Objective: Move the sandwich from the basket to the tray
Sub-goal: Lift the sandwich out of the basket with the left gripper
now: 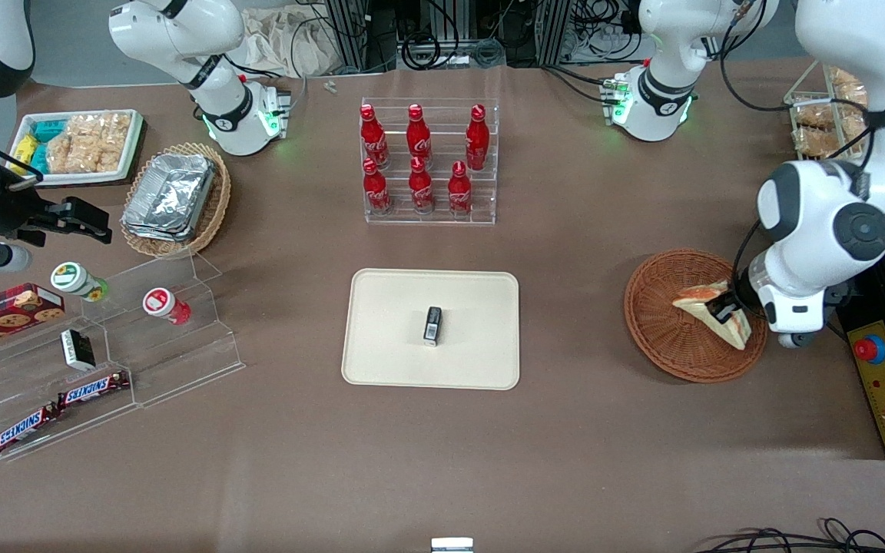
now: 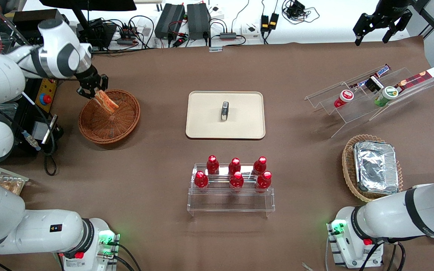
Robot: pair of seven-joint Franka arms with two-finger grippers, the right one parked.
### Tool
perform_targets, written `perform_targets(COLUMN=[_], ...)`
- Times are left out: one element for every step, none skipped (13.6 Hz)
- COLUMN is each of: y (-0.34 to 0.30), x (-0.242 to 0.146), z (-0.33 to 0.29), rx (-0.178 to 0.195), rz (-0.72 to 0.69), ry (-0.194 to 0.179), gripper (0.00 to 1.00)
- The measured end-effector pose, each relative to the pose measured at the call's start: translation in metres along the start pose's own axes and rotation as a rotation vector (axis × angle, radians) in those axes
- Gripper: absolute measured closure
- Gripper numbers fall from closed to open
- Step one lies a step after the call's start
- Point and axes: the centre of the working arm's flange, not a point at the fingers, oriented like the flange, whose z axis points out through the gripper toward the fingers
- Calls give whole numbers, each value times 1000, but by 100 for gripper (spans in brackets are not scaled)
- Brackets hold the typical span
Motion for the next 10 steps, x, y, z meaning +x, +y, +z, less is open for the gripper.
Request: perform_targets(y=[12,25,40,55,71,86,100,116,131,147], x=[-8,-18,-30,-46,-64,-85,-105,-125,-142,-158], z=[-24,-46,-63,-76,-85,-88,-88,-86,-83,-80], rx=[10,17,21,20,13,5,-1,-12,-31,-53], rz=[24,52,85,123,163,206,248,291,333,374], ry=[-11,-20,-28,-32,-31,-31,-34,-38,-39,-40], gripper=[80,83,84,84,84,84,84,84,84,84])
